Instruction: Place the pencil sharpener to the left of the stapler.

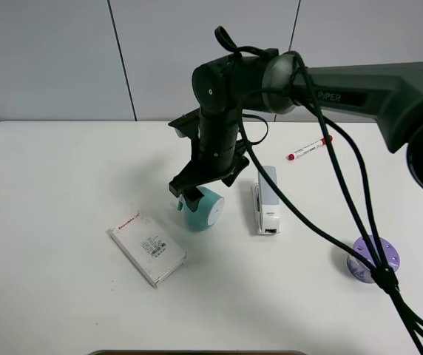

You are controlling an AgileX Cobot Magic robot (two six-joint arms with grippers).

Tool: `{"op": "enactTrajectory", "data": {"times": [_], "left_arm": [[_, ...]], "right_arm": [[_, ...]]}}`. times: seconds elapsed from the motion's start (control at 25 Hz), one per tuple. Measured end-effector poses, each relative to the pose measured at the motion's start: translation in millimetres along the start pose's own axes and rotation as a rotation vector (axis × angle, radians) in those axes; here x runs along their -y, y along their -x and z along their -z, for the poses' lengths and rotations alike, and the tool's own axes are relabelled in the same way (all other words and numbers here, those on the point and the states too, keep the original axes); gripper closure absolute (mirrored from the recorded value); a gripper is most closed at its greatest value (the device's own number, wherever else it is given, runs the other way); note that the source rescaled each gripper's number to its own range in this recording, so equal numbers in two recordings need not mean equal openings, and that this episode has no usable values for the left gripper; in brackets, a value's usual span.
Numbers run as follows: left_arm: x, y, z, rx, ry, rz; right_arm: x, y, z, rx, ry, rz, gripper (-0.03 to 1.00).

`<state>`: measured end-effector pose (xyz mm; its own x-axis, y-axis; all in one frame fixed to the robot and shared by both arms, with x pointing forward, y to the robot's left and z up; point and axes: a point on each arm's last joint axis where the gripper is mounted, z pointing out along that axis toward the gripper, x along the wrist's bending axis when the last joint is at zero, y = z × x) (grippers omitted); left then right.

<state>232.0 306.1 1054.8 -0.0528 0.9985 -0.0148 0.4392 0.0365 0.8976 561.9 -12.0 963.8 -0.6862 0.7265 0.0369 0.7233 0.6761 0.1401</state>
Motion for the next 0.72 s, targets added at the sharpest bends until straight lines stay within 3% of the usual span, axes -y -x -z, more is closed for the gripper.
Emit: {"op": "enactTrajectory", "data": {"times": [0.32, 0.72], "left_arm": [[0, 0, 0, 0.0, 0.0, 0.0], [0, 0, 0, 0.0, 0.0, 0.0]], "right_arm": [[18, -4, 72, -0.001, 0.041, 0.007, 0.5], [61, -9, 192, 0.025, 0.325, 0.018, 0.58]]}}
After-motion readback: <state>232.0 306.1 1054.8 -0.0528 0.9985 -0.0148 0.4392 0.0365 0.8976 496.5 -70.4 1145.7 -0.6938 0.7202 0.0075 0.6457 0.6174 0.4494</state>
